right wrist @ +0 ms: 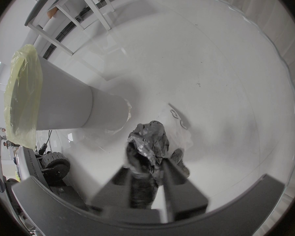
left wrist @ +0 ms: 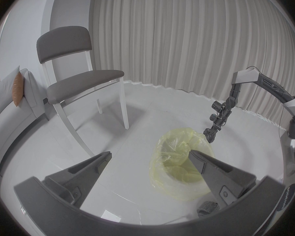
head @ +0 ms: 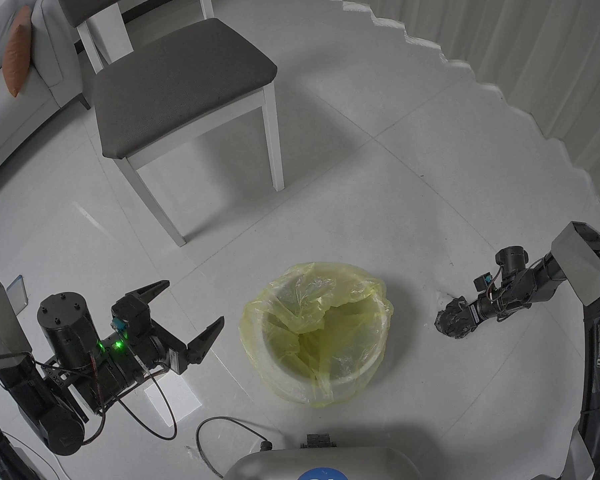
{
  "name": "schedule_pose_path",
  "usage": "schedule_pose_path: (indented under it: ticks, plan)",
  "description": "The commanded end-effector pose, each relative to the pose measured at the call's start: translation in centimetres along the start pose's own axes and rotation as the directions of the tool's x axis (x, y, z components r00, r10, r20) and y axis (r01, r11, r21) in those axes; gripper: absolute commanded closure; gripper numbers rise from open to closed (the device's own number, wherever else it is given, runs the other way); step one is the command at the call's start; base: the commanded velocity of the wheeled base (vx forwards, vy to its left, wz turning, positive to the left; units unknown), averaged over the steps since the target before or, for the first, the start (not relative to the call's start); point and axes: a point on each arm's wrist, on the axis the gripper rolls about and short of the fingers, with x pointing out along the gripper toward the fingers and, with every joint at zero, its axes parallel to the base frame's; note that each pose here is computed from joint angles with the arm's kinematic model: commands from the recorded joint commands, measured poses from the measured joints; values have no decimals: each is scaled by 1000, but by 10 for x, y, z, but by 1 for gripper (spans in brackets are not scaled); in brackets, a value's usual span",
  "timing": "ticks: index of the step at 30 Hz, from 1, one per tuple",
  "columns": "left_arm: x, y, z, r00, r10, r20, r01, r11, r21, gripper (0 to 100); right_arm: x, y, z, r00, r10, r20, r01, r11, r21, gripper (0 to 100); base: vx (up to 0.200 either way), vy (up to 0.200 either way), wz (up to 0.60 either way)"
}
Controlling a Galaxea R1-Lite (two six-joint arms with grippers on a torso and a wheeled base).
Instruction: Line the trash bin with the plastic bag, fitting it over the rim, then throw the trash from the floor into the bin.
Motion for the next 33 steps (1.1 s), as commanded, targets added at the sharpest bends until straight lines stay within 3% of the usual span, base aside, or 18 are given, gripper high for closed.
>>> schedule_pose_path:
  ticks: [1,9,11,12,13,15,19,22,28,33]
  plan:
    - [0,0,-4,1000,2,-10,-2,1000,-2,0,-20,5,9,1000,-6,20,7,1000,-27,100,0,0,0]
    - [-5,0,-5,1000,3,-18,-3,1000,-5,0,-132,42,50,981,-17,193,46,988,-148,100,0,0,0]
    - [-6,-1,-7,999,5,-33,-6,1000,-13,0,-175,63,62,961,2,276,53,980,-192,100,0,0,0]
    - [-6,-1,-7,999,5,-33,-6,1000,-13,0,-175,63,62,961,2,276,53,980,-192,100,0,0,0]
    - [-7,-1,-10,999,9,-51,-9,1000,-18,0,-208,86,71,941,17,338,65,971,-230,100,0,0,0]
    - [-7,-1,-12,998,11,-59,-12,1000,-18,0,-223,97,74,930,28,367,69,966,-249,100,0,0,0]
    - [-5,1,-17,996,19,-83,-21,999,-25,0,-269,149,81,883,113,455,40,948,-315,100,0,0,0]
    - [1,4,-25,993,29,-115,-33,999,-34,0,-279,179,83,866,166,472,7,939,-344,100,0,0,0]
    - [11,5,-36,988,29,-153,-37,998,-45,0,-277,230,84,863,232,449,-70,934,-350,100,0,0,0]
    - [13,5,-35,988,29,-150,-37,998,-54,0,-275,253,78,859,301,415,-138,915,-380,100,0,0,0]
